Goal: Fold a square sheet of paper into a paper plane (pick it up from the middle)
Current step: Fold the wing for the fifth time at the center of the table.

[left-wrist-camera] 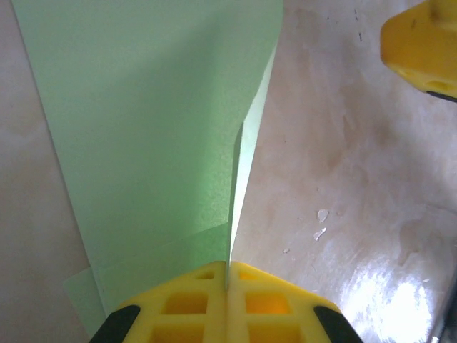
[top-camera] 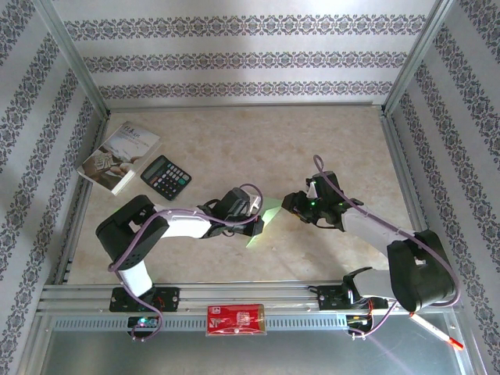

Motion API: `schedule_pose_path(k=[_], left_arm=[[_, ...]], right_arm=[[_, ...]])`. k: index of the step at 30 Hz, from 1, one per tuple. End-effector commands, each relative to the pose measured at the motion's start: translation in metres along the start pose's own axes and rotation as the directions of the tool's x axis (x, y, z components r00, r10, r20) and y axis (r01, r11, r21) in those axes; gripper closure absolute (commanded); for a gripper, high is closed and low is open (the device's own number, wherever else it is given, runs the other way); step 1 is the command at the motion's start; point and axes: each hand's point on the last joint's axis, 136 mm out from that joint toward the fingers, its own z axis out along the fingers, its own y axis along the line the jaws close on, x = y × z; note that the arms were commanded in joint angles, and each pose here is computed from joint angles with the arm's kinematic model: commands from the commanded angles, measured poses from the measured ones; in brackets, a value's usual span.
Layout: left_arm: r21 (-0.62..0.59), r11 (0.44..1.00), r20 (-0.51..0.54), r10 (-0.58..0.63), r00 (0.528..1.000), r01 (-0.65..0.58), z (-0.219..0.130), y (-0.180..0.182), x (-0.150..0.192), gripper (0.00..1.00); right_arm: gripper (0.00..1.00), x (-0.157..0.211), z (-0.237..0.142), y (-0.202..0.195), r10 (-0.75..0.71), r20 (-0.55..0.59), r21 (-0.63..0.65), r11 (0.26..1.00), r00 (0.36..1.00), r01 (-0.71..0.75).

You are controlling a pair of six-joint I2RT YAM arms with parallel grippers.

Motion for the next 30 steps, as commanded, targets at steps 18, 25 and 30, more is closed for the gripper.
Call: schedule_pose_path(k=[18,25,30], left_arm=[[0.241,0.919,0.000,-0.321,0.947,0.312,-0.007,-0.009,-0.021,1.00],[0.261,0.879,-0.008,-0.411,0.912,0.399,-0.003,-0.008,-0.021,1.00],[0.262,0.836,-0.027,-0.492,0.870,0.481,0.003,0.000,-0.014,1.00]], right_arm=[[0.56,0.001,0.006,0.012,-0.102,-0.052,-0.035,0.994,0.993,0.100],[0.55,0.004,0.011,0.024,-0.192,-0.082,-0.055,0.981,0.978,0.188],[0.55,0.010,0.022,0.036,-0.256,-0.112,-0.065,0.966,0.960,0.250]])
